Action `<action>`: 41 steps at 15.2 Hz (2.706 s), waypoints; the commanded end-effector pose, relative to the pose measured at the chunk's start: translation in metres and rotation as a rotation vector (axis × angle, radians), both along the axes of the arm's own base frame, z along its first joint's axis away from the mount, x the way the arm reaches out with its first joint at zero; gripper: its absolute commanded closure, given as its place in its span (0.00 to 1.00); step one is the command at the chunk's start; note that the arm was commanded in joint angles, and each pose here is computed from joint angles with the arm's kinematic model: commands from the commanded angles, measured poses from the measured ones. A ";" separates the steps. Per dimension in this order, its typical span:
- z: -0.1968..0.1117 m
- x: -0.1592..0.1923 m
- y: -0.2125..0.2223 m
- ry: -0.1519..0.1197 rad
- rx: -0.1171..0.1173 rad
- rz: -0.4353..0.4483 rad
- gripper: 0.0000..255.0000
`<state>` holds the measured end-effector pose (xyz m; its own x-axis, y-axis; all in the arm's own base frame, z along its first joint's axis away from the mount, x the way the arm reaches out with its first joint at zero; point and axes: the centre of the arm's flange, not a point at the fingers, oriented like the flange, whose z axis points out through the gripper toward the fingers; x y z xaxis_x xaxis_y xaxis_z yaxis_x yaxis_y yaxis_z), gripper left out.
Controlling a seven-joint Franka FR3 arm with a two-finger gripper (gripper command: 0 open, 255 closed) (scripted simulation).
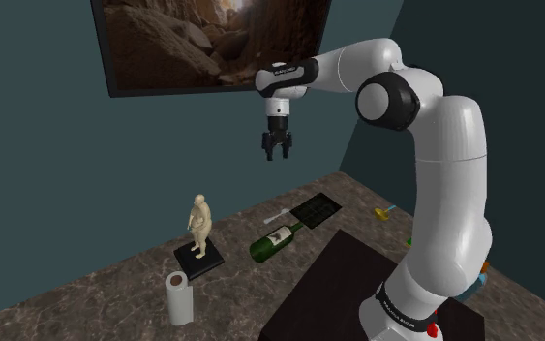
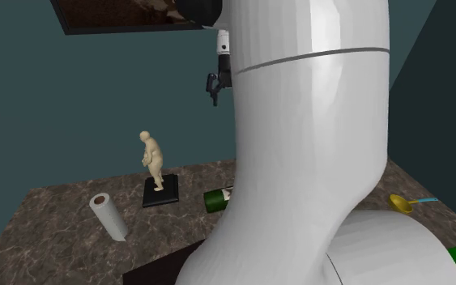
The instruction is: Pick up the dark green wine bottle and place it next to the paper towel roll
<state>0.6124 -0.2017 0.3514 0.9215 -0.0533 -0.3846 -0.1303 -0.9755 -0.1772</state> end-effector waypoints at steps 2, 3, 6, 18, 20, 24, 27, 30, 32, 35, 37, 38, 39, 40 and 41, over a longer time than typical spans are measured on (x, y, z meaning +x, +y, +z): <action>-0.036 -0.028 -0.029 -0.133 0.147 -0.025 0.00; -0.050 -0.036 -0.037 -0.177 0.197 -0.033 0.00; -0.074 -0.045 -0.039 -0.217 0.244 -0.041 0.00; -0.100 -0.050 -0.026 -0.217 0.244 -0.041 0.00; -0.100 -0.050 -0.026 -0.217 0.244 -0.041 0.00; -0.100 -0.050 -0.026 -0.217 0.244 -0.041 1.00; -0.100 -0.050 -0.026 -0.217 0.244 -0.041 1.00; -0.100 -0.050 -0.026 -0.217 0.244 -0.041 1.00; -0.108 -0.059 -0.026 -0.234 0.252 0.018 0.00; -0.133 -0.086 -0.030 -0.285 0.277 0.196 0.00; -0.151 -0.103 -0.035 -0.319 0.292 0.314 0.00; -0.160 -0.110 -0.038 -0.335 0.300 0.373 0.00; -0.170 -0.117 -0.042 -0.352 0.307 0.433 0.00; -0.180 -0.124 -0.046 -0.368 0.315 0.492 0.00; -0.189 -0.130 -0.050 -0.384 0.322 0.552 0.00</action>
